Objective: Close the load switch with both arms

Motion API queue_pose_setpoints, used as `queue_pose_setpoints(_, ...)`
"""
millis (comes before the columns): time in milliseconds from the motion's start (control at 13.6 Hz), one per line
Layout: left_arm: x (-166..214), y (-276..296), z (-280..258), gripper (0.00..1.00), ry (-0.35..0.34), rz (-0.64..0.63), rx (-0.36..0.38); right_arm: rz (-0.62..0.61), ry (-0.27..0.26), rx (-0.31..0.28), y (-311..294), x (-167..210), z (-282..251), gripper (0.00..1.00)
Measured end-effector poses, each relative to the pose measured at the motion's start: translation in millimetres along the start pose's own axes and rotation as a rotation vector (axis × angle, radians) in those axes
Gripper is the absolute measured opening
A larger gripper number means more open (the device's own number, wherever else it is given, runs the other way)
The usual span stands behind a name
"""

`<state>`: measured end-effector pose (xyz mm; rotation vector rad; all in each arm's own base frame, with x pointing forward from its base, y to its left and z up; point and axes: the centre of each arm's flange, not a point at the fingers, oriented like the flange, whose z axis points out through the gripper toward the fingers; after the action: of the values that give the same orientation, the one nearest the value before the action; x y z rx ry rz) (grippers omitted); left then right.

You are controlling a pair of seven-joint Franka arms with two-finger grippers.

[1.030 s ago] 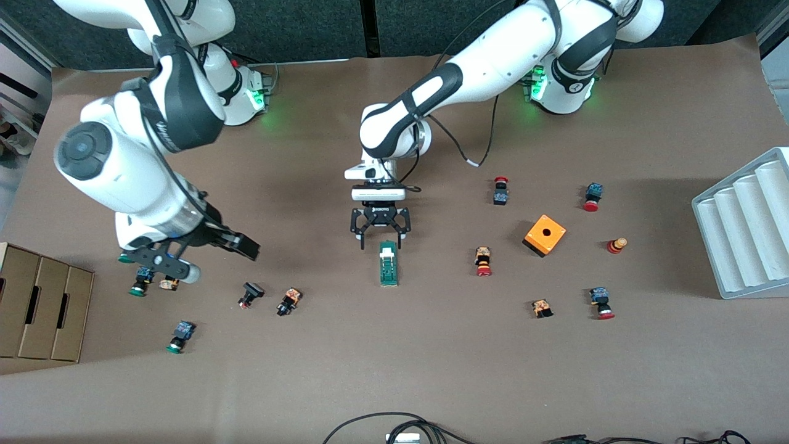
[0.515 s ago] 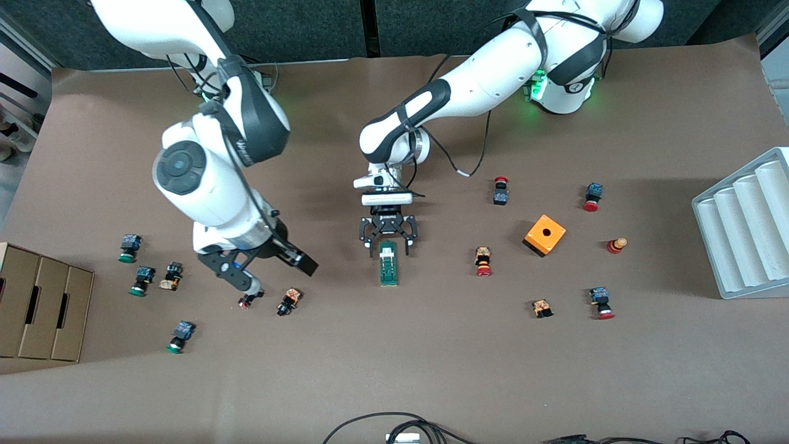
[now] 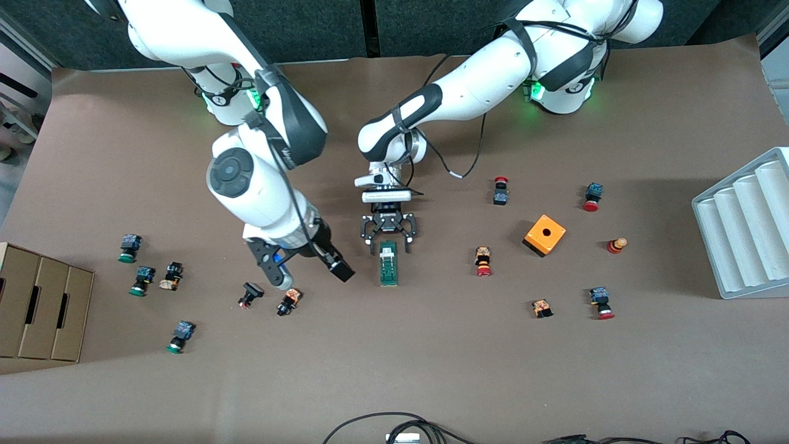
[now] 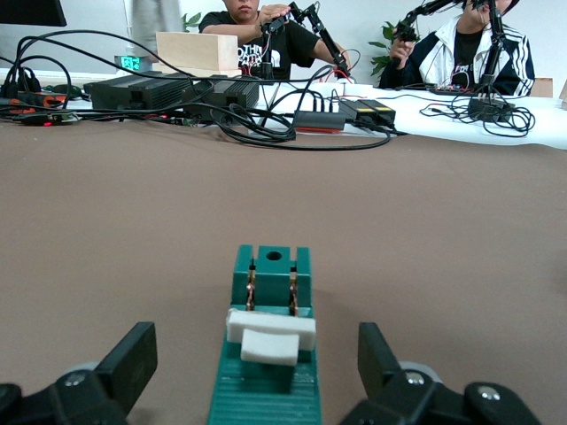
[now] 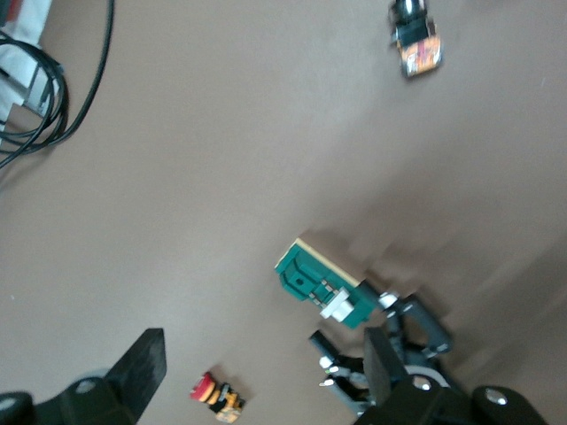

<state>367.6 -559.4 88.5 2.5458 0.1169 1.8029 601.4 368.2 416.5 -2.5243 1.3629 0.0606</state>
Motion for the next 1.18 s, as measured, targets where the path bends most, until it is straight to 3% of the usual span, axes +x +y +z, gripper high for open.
queue_pose_setpoints(294,-6,6,2,1.0,-0.003,-0.002,0.0,0.095,-0.003,0.011,-2,-48,66,0.99)
queue_pose_setpoints(736,-20,3,4,0.99,-0.012,0.011,-0.002,0.151,0.009,-0.013,1,-42,95,0.99)
queue_pose_setpoints(883,-21,6,1,0.96,-0.015,0.009,-0.008,0.2,0.012,-0.02,3,-41,103,0.99)
queue_pose_setpoints(957,-21,7,0,0.88,-0.015,0.008,-0.01,0.223,0.014,-0.027,4,-40,110,0.99)
queue_pose_setpoints(1177,-16,12,0,0.85,-0.012,0.0,-0.012,0.266,-0.001,-0.047,9,-43,131,0.96)
